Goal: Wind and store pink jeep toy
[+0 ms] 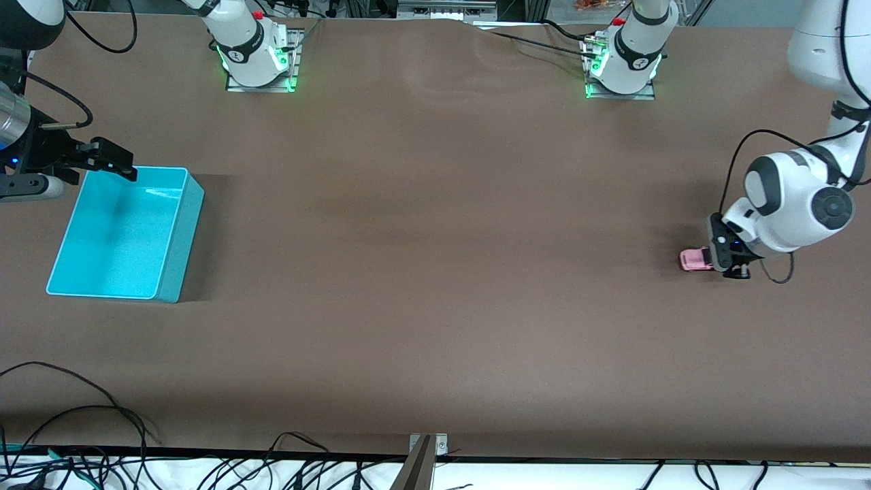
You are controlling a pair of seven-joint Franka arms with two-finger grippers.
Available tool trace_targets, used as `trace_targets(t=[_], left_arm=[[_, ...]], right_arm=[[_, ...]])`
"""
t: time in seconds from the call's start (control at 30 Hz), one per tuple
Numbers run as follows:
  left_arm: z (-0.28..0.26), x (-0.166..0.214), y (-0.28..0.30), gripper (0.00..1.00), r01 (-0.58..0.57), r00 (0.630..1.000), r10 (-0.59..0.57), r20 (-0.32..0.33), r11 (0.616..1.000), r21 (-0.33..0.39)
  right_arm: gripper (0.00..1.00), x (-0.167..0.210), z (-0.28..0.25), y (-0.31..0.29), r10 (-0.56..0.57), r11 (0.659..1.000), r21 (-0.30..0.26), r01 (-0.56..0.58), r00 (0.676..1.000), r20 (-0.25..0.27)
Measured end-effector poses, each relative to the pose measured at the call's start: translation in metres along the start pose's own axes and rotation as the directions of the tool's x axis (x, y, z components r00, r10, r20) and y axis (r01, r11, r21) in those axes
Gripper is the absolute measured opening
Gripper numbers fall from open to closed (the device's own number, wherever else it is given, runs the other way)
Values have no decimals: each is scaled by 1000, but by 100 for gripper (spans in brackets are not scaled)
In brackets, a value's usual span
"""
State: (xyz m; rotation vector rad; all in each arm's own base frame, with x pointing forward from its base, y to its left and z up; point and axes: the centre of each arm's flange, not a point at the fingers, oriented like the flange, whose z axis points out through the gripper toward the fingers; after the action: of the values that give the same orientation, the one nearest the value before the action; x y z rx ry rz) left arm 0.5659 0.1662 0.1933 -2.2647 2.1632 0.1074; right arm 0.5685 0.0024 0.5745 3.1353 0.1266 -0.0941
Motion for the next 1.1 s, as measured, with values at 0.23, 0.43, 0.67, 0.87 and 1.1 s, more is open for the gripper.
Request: trace_targets(t=[0.23,0.43,0.67,0.87,1.1], left_arm=[[3,-57,5,51,5,1000,-5,3,1000,9],[5,-99,9,51,-3,1000,3,7,1000,18],[7,-139,13,51,-18,1000,17,16,999,30],[9,-164,15,51,-29,999,29,22,999,37],[9,-182,16,51,-36,999,35,29,998,44]], right_arm=[[100,0,0,0,0,1000,0,0,1000,0],[100,0,0,0,0,1000,0,0,1000,0],[100,0,0,0,0,1000,0,0,1000,0],[100,0,0,0,0,1000,0,0,1000,0],[100,0,0,0,0,1000,0,0,1000,0]])
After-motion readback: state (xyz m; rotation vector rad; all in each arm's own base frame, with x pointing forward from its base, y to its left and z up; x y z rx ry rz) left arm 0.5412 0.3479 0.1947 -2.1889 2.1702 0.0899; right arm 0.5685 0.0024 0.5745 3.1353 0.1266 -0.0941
